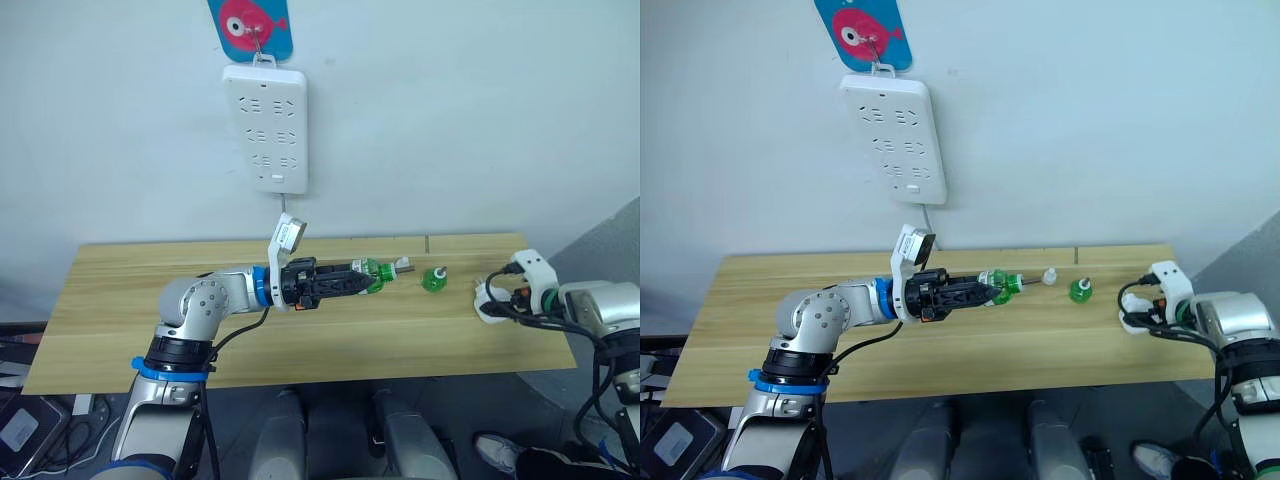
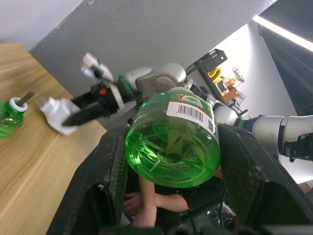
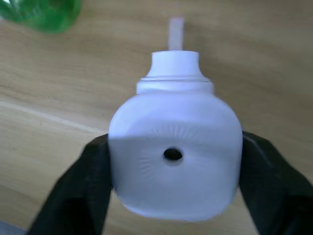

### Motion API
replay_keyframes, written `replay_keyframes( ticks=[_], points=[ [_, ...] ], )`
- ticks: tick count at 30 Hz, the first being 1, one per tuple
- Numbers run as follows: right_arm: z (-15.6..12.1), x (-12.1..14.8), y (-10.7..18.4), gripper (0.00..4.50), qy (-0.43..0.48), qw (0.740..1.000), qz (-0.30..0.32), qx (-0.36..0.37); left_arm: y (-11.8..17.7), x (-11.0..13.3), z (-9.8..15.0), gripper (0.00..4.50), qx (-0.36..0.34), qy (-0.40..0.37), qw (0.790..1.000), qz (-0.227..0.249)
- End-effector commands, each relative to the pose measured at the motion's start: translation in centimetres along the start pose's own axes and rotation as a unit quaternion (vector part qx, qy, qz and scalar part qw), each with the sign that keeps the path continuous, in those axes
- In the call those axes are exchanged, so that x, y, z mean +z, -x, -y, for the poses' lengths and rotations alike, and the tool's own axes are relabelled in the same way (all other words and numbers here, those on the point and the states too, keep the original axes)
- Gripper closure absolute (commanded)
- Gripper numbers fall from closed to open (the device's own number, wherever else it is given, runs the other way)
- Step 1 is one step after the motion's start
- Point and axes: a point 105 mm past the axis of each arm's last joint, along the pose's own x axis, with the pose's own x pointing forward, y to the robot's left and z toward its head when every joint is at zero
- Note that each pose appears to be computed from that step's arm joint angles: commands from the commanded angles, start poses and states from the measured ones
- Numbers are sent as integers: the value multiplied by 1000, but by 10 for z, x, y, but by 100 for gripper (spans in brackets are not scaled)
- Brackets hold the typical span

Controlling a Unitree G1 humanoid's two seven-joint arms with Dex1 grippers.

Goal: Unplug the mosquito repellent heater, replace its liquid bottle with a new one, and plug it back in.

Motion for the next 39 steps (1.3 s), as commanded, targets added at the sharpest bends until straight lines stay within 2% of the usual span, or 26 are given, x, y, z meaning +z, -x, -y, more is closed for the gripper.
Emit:
replay_keyframes(
  ticks=[1,4,6,7,10,11,14,16,20,25,33,39],
  points=[
    [1,-2,10,152,-9,1000,4,10,-1,2,10,209,-17,-14,1000,2],
    [4,3,33,152,-24,999,20,20,-1,0,11,209,-20,-13,1000,2],
    [-5,11,61,152,-57,995,40,75,-1,-1,12,209,-24,-12,1000,4],
    [-16,17,78,152,-77,988,56,124,-1,-1,13,209,-29,-9,1000,5],
    [-43,31,129,152,-137,956,88,246,-2,-1,15,209,-42,-2,999,10],
    [-48,33,137,152,-144,950,94,262,-2,-1,16,209,-44,-1,999,10],
    [-64,50,176,152,-161,907,138,363,-7,0,17,209,-57,3,998,18],
    [-76,59,190,152,-153,890,148,403,-12,2,18,209,-66,5,998,23],
    [-97,71,197,152,-141,871,152,445,-24,5,21,209,-85,7,996,36],
    [-119,73,193,152,-137,865,156,456,-36,6,18,209,-92,3,995,45],
    [-129,86,184,152,-119,868,187,445,-48,7,19,209,-106,0,993,51],
    [-135,80,187,152,-105,867,168,457,-52,7,17,209,-104,1,993,63]
  ],
)
